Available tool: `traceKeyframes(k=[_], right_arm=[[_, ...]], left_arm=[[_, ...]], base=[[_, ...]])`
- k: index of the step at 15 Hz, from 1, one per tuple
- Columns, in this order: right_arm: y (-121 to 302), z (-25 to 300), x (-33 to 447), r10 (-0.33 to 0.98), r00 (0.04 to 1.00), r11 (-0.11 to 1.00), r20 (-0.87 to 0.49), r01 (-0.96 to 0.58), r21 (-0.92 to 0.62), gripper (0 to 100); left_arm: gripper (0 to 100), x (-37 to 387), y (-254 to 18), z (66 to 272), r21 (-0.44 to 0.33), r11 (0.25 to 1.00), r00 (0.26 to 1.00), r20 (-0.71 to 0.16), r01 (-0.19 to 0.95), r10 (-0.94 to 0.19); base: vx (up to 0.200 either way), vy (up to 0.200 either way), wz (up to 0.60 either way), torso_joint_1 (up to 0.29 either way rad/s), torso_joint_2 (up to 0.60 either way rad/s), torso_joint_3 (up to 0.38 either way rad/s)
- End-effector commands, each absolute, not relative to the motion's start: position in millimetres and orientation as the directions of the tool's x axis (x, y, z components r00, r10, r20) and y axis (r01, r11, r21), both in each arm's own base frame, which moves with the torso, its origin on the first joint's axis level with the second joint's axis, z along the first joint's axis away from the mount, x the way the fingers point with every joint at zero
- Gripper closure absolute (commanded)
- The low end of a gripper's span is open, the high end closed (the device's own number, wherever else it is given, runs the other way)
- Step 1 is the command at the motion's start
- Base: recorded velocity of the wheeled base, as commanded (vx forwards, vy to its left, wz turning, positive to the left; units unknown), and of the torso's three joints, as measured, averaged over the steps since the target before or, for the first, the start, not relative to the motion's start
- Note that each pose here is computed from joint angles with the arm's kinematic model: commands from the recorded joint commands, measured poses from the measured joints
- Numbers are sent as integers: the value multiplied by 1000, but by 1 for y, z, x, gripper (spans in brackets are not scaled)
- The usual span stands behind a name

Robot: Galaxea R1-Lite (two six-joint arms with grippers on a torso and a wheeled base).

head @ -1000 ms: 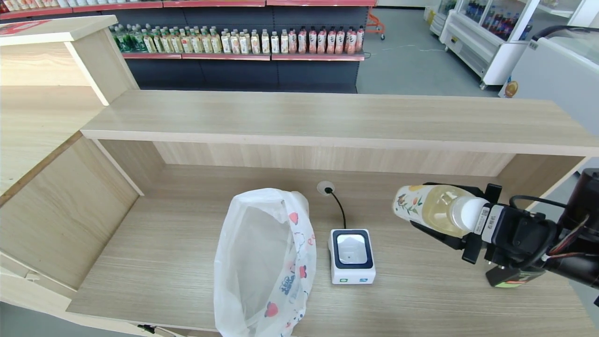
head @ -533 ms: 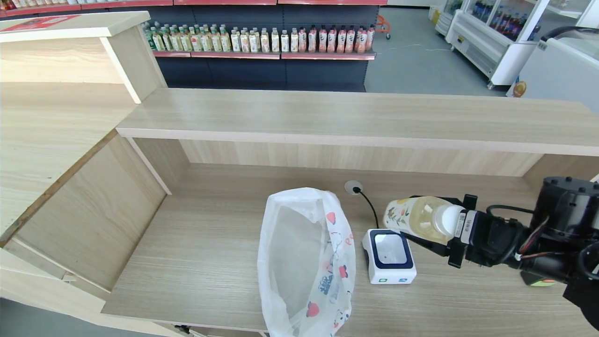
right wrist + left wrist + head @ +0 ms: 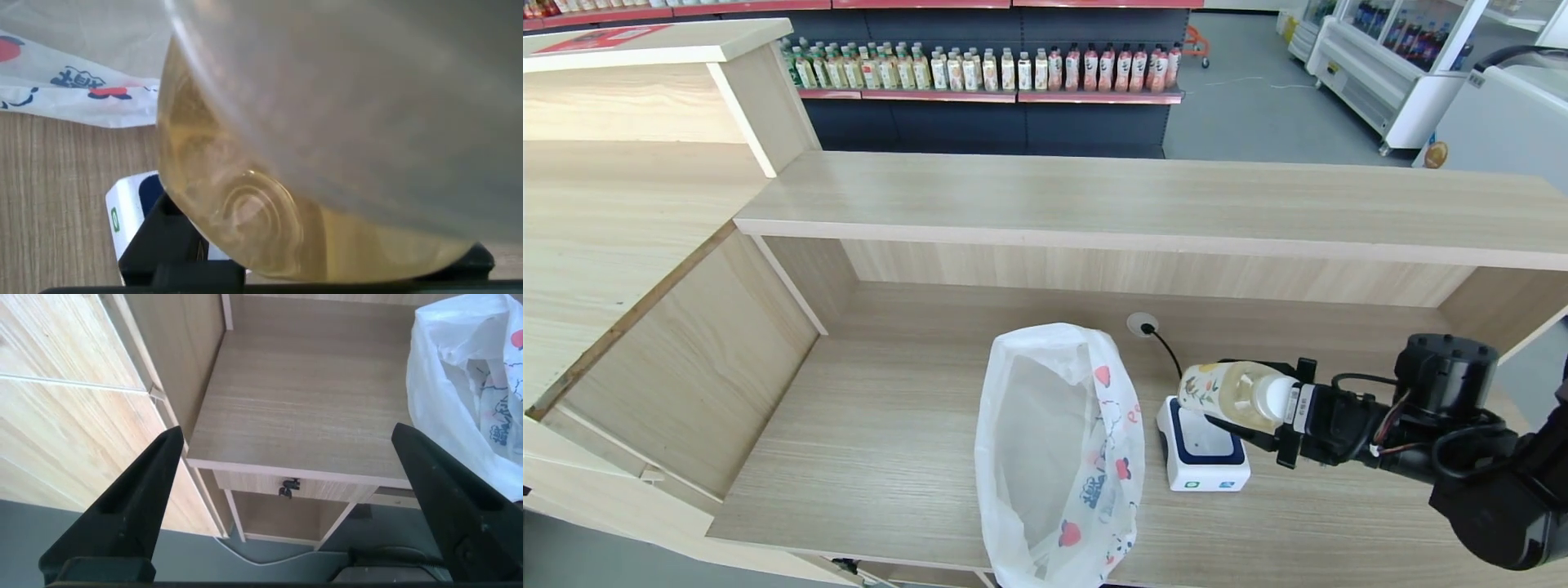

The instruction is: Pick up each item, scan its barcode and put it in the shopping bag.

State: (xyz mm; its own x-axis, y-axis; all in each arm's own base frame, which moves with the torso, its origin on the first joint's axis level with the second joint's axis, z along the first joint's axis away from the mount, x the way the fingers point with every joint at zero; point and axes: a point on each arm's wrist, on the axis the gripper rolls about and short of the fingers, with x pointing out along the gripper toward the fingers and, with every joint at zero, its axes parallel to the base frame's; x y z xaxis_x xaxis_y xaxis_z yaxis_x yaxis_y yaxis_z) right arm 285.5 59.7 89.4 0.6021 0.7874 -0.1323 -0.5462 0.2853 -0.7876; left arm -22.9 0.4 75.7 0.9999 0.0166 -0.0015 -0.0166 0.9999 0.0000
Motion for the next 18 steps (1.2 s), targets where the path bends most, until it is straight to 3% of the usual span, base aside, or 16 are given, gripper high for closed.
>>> traceKeyframes(k=[1, 18], right_arm=[[62, 70, 294, 790, 588, 274, -174, -592, -758, 100], [65, 69, 315, 787, 599, 215, -150, -494, -842, 100]], left_arm=[[0, -23, 0, 76, 0, 1000, 1000, -2, -17, 17], [0, -23, 0, 76, 0, 1000, 1000, -2, -17, 17]], base=[[0, 0, 0, 0, 0, 0], [0, 0, 0, 0, 0, 0]])
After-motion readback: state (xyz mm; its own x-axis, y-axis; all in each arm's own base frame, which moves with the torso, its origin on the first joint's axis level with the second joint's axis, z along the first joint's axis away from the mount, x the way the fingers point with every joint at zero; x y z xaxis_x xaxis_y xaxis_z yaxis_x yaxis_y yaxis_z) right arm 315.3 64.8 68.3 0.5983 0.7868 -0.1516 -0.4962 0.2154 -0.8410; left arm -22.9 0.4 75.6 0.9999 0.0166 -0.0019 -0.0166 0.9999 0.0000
